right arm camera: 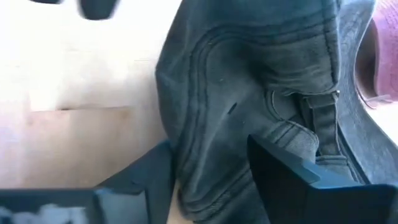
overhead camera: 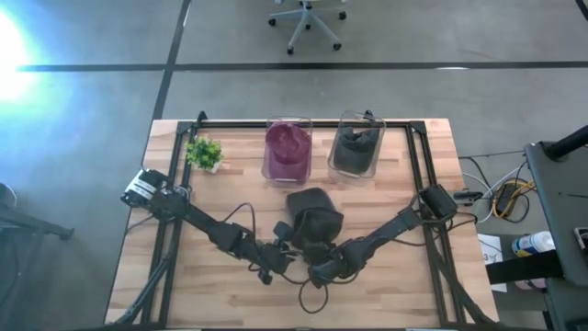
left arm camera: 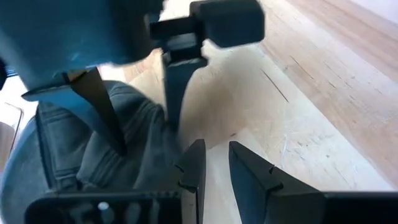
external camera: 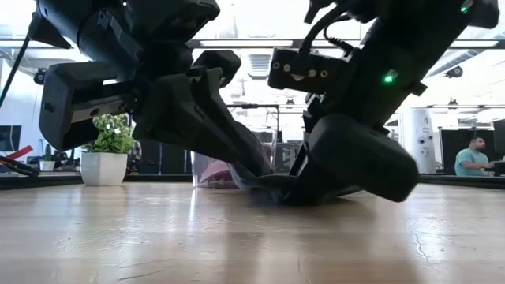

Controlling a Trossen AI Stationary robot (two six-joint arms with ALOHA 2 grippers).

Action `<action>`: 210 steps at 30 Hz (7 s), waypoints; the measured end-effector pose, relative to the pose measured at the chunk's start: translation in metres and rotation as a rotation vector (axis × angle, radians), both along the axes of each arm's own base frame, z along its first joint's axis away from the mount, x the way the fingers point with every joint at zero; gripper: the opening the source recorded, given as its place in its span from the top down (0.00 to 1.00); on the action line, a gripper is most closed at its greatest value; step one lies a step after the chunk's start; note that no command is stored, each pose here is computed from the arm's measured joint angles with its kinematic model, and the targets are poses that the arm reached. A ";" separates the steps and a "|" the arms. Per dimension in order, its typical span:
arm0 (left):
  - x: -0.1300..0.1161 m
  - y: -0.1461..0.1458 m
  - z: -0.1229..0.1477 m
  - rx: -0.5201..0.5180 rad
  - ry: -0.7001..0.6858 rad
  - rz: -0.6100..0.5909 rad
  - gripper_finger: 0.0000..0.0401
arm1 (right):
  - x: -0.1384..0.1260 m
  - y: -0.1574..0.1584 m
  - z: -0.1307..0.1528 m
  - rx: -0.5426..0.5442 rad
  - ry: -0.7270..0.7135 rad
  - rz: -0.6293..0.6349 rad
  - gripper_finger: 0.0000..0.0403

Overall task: Pick & Place hat
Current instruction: Put the black cap into the right transparent bin

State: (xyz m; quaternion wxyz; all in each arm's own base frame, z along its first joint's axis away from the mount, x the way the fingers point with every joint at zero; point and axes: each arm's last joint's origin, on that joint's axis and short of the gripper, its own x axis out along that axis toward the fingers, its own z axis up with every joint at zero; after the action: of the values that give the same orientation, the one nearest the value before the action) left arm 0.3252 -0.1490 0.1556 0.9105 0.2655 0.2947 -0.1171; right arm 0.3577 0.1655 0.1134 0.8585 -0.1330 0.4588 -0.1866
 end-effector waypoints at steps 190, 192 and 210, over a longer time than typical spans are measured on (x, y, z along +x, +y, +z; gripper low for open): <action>0.162 0.365 0.083 -0.417 -0.104 0.641 0.84 | -0.183 -0.381 0.176 0.723 0.043 -0.568 0.38; 0.166 0.366 0.077 -0.412 -0.103 0.612 0.84 | -0.186 -0.376 0.176 0.708 0.012 -0.569 0.38; 0.173 0.372 0.056 -0.373 -0.115 0.655 0.84 | -0.226 -0.324 0.187 0.633 -0.117 -0.709 0.39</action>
State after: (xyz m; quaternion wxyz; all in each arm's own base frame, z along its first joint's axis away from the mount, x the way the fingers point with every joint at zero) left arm 0.4978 0.2231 0.2121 0.9474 -0.0069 0.2860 0.1435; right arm 0.1316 -0.1589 0.3001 0.7646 0.3103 0.4612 -0.3260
